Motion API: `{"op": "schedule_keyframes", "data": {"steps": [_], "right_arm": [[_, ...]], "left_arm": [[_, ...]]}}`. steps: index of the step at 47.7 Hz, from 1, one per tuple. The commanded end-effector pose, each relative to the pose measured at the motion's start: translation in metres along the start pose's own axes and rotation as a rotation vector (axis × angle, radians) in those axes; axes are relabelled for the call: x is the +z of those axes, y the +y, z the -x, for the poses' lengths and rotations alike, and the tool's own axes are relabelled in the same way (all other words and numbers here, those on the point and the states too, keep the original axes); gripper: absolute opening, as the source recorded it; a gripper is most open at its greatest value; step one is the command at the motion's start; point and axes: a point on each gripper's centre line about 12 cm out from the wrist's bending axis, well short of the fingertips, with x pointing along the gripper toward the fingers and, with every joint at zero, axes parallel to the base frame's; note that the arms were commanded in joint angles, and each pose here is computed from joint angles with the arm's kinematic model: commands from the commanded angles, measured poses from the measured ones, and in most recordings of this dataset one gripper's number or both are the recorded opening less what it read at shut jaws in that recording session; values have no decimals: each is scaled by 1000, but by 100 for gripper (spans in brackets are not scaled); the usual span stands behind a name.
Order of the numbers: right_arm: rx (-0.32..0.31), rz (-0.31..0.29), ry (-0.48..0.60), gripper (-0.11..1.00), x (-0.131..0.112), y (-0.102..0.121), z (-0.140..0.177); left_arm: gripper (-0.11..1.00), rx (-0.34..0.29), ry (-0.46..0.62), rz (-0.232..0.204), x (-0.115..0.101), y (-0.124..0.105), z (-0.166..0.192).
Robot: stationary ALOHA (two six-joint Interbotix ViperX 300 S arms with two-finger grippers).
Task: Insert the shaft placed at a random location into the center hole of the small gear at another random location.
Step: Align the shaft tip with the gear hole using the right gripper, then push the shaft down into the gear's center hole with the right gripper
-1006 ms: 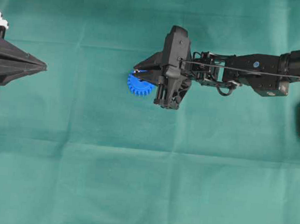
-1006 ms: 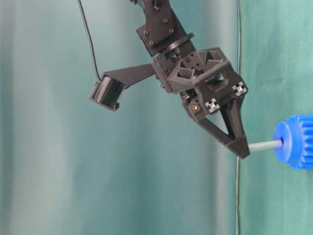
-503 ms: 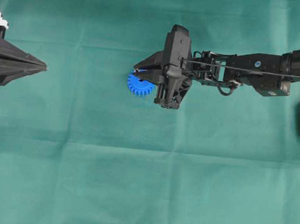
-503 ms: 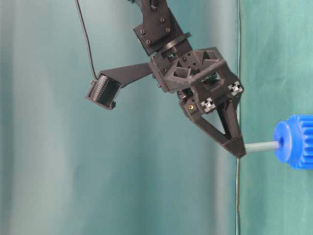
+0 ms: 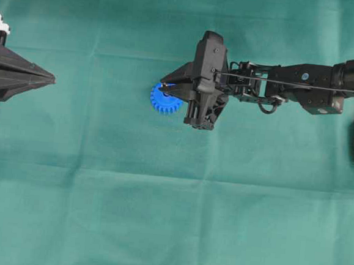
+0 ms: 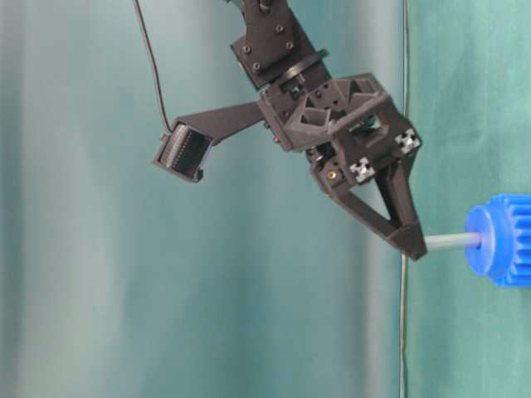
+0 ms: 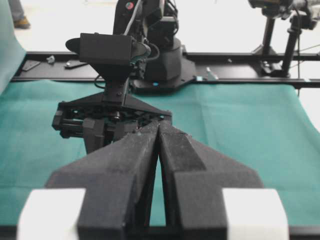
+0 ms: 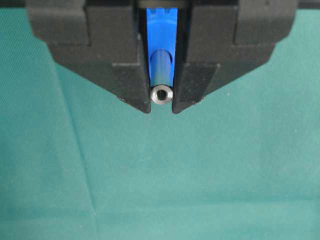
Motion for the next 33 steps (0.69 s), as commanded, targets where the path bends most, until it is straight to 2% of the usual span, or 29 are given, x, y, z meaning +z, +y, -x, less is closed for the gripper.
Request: {"op": "schedule_keyframes", "data": {"steps": [1,20,33], "right_arm": [[0,19,-52,13,15,0,8],[-2,13,-47,13,-2,0,-4],[-2,10,-40,13,-4,1,-10]], "left_arm": [[0,-1,-23,-3,8,0,-2],[0,-1,-20,-3,7,0,-2],[0,-1,-15,-3,6,0,-3]]}}
